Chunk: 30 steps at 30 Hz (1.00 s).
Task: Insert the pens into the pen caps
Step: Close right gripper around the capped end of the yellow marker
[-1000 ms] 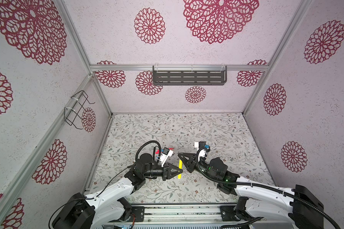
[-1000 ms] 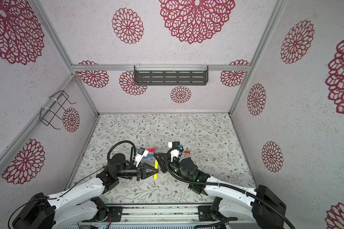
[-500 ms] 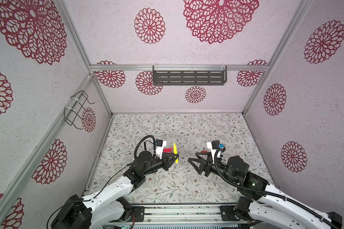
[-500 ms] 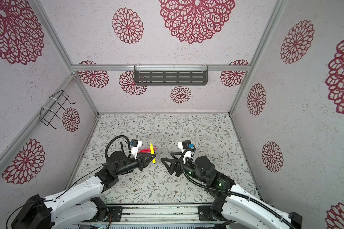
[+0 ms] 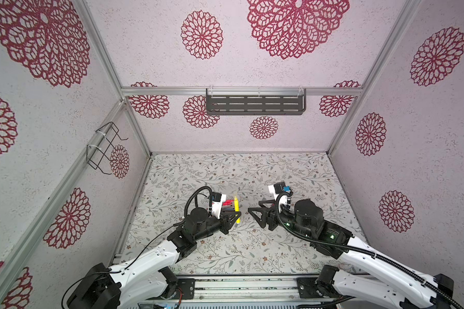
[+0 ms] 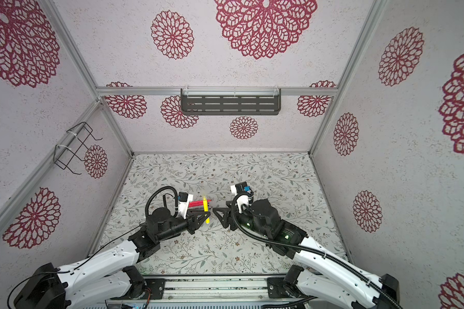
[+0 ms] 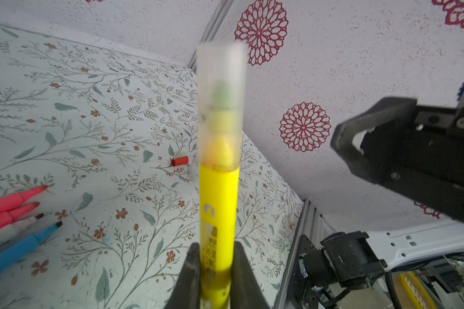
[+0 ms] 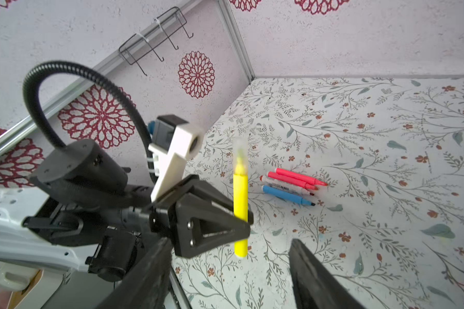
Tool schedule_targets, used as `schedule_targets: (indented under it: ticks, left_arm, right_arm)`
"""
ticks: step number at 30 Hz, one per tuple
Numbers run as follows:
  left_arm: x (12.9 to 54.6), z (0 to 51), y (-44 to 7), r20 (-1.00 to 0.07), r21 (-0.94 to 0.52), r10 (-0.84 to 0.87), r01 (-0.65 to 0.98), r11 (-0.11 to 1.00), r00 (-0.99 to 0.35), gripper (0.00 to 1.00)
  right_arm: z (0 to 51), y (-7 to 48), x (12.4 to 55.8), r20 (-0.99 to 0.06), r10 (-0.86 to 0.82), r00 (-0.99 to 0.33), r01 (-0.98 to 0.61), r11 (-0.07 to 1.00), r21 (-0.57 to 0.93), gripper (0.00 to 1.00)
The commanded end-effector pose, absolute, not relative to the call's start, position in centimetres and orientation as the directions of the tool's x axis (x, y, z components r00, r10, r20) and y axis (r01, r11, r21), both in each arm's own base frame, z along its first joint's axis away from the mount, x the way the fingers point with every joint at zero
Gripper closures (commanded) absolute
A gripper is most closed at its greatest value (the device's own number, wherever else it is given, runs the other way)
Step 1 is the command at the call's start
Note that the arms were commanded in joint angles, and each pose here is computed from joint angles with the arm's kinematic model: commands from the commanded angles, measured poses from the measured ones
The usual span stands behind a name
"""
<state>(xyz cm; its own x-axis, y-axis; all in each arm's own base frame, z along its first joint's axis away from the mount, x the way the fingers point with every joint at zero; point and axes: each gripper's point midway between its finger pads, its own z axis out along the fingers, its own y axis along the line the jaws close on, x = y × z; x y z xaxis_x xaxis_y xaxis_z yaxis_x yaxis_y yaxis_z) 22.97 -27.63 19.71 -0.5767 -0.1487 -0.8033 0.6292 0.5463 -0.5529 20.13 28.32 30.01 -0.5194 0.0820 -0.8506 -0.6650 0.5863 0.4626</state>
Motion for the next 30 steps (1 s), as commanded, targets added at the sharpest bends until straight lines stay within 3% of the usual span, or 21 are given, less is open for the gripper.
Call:
schedule_targets:
  ticks: [1, 3, 9, 17, 23, 30]
  left_arm:
    - [22.6, 21.2, -28.4, -0.839, -0.506, -0.138, 0.66, 0.556, -0.527, 1.0]
    - [22.1, 21.1, -28.7, -0.845, -0.493, -0.125, 0.667, 0.558, -0.521, 1.0]
    - [22.0, 21.6, -28.5, -0.849, -0.491, -0.133, 0.671, 0.556, -0.511, 1.0]
    - [22.0, 21.9, -28.6, -0.849, -0.492, -0.135, 0.672, 0.554, -0.511, 1.0]
    - [22.3, 22.5, -28.9, -0.853, -0.487, -0.134, 0.676, 0.553, -0.504, 1.0]
    - [22.5, 22.5, -29.5, -0.852, -0.488, -0.128, 0.683, 0.544, -0.508, 1.0]
  right_arm:
    - [30.5, 29.9, 21.6, -0.864, 0.035, -0.502, -0.682, 0.598, 0.421, 0.33]
    - [30.7, 32.0, 23.4, -0.861, 0.031, -0.507, -0.694, 0.578, 0.43, 0.41]
    - [29.4, 33.2, 24.0, -0.841, -0.011, -0.54, -0.69, 0.578, 0.435, 0.43]
    - [28.6, 34.2, 23.5, -0.822, -0.034, -0.568, -0.702, 0.541, 0.463, 0.53]
    - [27.8, 34.8, 23.1, -0.802, -0.058, -0.594, -0.704, 0.519, 0.484, 0.69]
    - [27.8, 35.1, 22.8, -0.793, -0.07, -0.605, -0.709, 0.5, 0.497, 0.76]
